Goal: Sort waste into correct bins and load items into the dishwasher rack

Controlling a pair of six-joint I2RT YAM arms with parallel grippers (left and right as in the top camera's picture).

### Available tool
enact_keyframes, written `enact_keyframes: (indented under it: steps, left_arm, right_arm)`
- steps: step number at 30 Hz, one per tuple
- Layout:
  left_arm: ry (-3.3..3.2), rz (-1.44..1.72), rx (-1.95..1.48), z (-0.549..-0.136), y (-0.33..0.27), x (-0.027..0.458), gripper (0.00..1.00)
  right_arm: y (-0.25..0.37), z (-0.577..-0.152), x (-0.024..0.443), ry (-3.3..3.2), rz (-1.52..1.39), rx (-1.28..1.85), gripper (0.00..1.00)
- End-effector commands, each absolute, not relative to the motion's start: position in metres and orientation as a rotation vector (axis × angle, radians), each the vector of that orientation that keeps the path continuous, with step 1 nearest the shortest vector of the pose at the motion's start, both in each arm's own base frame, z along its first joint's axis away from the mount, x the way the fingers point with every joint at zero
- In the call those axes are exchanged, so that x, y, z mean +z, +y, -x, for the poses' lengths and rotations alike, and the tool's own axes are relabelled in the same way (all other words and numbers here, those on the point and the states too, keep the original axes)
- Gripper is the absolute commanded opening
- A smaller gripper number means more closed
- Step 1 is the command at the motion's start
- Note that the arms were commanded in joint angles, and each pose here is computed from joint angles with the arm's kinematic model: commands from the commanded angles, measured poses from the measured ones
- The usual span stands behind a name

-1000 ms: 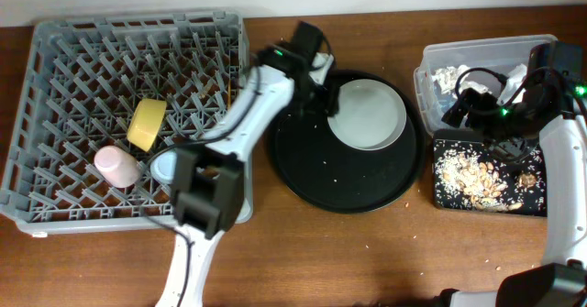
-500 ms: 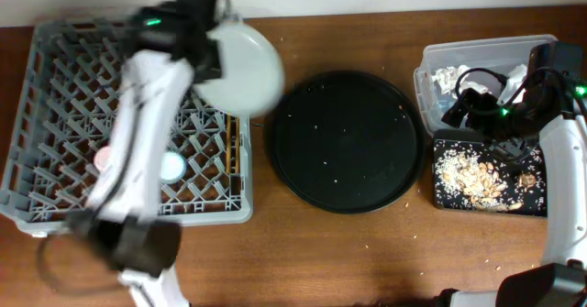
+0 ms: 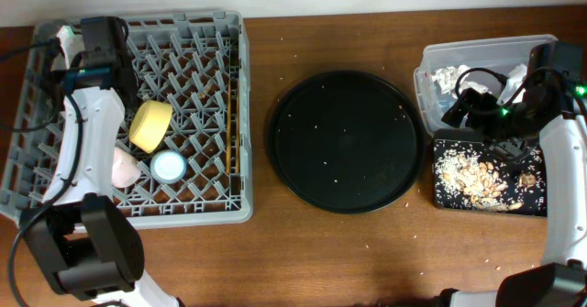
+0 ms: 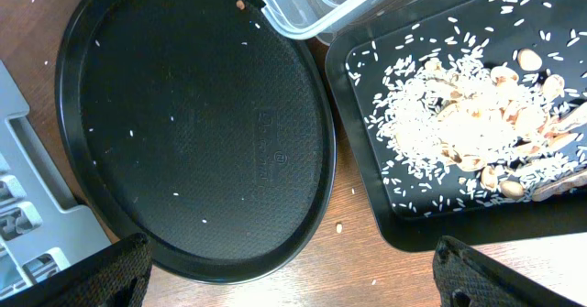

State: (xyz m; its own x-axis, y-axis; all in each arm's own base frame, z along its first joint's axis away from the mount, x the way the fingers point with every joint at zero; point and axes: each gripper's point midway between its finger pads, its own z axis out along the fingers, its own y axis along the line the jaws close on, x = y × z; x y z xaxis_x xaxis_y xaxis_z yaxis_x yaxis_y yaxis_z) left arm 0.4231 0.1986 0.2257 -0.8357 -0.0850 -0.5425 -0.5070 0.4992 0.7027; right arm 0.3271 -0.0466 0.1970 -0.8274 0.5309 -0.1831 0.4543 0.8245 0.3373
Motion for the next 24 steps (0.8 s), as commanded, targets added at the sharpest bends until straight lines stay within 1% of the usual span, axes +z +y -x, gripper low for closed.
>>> enact_keyframes:
  steps: [1, 2, 4, 5, 6, 8, 10, 11, 12, 14, 16, 17, 19, 20, 22, 24]
  left_arm:
    - [2.343, 0.446, 1.223, -0.427, 0.192, 0.219, 0.51]
    - [2.344, 0.429, 1.208, -0.426, 0.185, 0.223, 0.63]
    - [2.340, 0.359, 1.053, -0.426, 0.152, 0.246, 0.78]
    - [2.326, 0.272, 0.841, -0.421, 0.115, 0.272, 0.99]
    - [2.302, 0.205, 0.571, -0.401, 0.071, 0.303, 0.99]
    - [2.277, 0.155, 0.301, -0.360, 0.027, 0.334, 0.99]
    - [2.230, -0.057, -0.024, -0.297, -0.034, 0.367, 0.99]
    - [2.214, -0.117, -0.112, -0.273, -0.048, 0.375, 0.99]
    - [2.188, -0.136, -0.145, -0.247, -0.048, 0.383, 0.99]
    - [2.186, -0.130, -0.127, -0.207, -0.038, 0.384, 0.99]
    - [2.082, -0.085, -0.108, -0.203, -0.030, 0.392, 0.99]
    - [1.989, -0.034, -0.098, -0.209, -0.022, 0.381, 0.99]
    - [1.898, 0.002, -0.099, -0.216, -0.016, 0.346, 0.99]
    - [1.833, -0.002, -0.121, -0.217, -0.018, 0.318, 0.99]
    - [1.735, -0.004, -0.125, -0.219, -0.018, 0.277, 0.99]
    - [1.684, -0.006, -0.120, -0.223, -0.017, 0.243, 0.99]
  right_arm:
    - [-0.049, -0.328, 0.201, 2.723, -0.767, 0.403, 0.99]
    - [-0.049, -0.328, 0.201, 2.723, -0.767, 0.403, 0.98]
    - [-0.049, -0.328, 0.201, 2.723, -0.767, 0.403, 0.98]
    - [-0.049, -0.328, 0.201, 2.723, -0.767, 0.403, 0.98]
    - [-0.049, -0.328, 0.201, 2.723, -0.767, 0.403, 0.98]
    - [-0.049, -0.328, 0.201, 2.723, -0.767, 0.403, 0.99]
    - [-0.049, -0.328, 0.201, 2.723, -0.767, 0.403, 0.98]
    - [-0.049, -0.328, 0.201, 2.723, -0.767, 0.403, 0.98]
    - [-0.049, -0.328, 0.201, 2.723, -0.767, 0.403, 0.99]
    - [-0.049, -0.328, 0.201, 2.723, -0.767, 0.403, 0.99]
    - [-0.049, -0.328, 0.201, 2.723, -0.767, 0.403, 0.98]
    - [-0.049, -0.328, 0.201, 2.723, -0.767, 0.403, 0.99]
    - [-0.049, -0.328, 0.201, 2.723, -0.767, 0.403, 0.98]
    - [-0.049, -0.328, 0.201, 2.723, -0.767, 0.403, 0.98]
    - [-0.049, -0.328, 0.201, 2.723, -0.767, 0.403, 0.98]
    - [-0.049, -0.328, 0.201, 2.723, -0.767, 0.403, 0.98]
